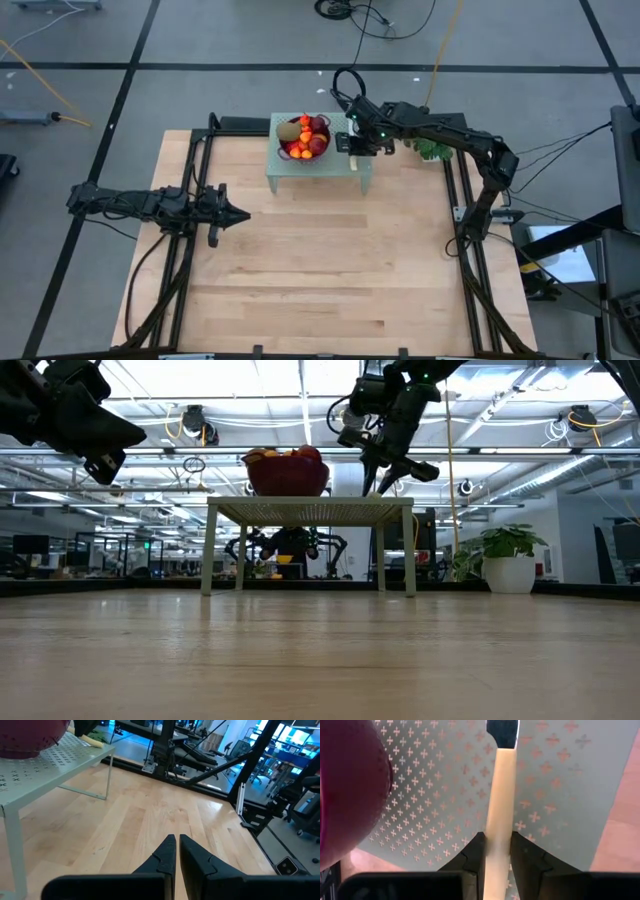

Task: Pick & Place Fruit
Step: Put the yellow knife on the shelf, then return to Home Position

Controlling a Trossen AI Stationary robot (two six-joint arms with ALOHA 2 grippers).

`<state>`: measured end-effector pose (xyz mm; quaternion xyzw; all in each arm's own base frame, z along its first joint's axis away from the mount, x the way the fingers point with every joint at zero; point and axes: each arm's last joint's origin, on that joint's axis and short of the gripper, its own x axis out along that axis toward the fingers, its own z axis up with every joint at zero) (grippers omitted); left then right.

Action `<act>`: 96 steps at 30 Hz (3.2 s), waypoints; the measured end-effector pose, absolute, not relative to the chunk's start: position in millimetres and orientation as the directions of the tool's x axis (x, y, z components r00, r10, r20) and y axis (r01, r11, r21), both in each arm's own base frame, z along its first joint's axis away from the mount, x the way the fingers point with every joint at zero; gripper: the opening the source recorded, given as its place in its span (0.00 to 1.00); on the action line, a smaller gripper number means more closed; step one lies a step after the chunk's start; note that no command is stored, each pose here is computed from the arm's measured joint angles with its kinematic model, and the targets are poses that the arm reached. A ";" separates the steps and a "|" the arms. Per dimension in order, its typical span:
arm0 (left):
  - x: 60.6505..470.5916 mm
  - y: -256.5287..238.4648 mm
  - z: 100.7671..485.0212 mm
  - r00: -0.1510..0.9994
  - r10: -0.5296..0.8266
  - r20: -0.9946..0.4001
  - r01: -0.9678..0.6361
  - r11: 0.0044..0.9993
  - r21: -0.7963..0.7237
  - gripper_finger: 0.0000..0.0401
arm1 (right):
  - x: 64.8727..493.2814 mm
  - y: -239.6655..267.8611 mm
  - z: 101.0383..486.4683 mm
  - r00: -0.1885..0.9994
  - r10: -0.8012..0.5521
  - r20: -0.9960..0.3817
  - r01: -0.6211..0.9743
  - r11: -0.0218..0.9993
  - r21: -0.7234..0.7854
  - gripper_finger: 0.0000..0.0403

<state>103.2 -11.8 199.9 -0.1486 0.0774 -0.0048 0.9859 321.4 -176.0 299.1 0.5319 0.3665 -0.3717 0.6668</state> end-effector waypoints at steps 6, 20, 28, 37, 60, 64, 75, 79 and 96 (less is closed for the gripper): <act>103.1 -12.0 199.9 0.988 -0.038 -0.151 -0.008 0.956 -0.293 0.05 | 321.4 -175.8 299.0 0.454 -0.105 -0.885 0.886 0.158 0.436 0.15; 103.2 -12.0 199.9 0.988 -0.038 -0.151 -0.011 0.950 -0.313 0.05 | 319.0 -174.7 297.6 0.429 -0.092 -0.898 0.898 0.151 0.413 0.26; 103.2 -12.0 199.9 0.988 -0.039 -0.151 -0.012 0.946 -0.323 0.05 | 319.6 -175.2 298.0 0.434 -0.100 -0.895 0.896 0.153 0.417 0.25; 103.2 -12.0 199.9 0.988 -0.039 -0.151 -0.013 0.944 -0.328 0.05 | 321.2 -172.3 298.0 0.438 -0.092 -0.894 0.893 0.153 0.422 0.20; 103.1 -12.1 199.9 0.988 -0.042 -0.151 -0.013 0.937 -0.349 0.05 | 327.4 -175.5 301.7 0.500 -0.127 -0.857 0.861 0.180 0.476 0.13; 103.1 -12.1 199.9 0.988 -0.042 -0.151 -0.013 0.937 -0.349 0.05 | 325.8 -174.8 307.1 0.518 -0.141 -0.843 0.848 0.213 0.485 0.11; 103.3 -12.3 201.7 0.990 -0.048 -0.133 0.000 0.940 -0.341 0.05 | 289.3 -143.9 362.8 0.525 -0.344 -0.778 0.829 0.412 0.377 0.01; 103.4 -12.3 202.8 0.991 -0.048 -0.122 0.004 0.940 -0.340 0.05 | 273.5 -126.9 384.3 0.537 -0.423 -0.730 0.811 0.496 0.309 0.00; 103.8 -9.6 207.6 0.996 0.047 -0.072 -0.065 0.960 -0.274 0.05 | 221.6 -56.1 439.2 0.651 -0.554 -0.519 0.655 0.756 0.015 0.00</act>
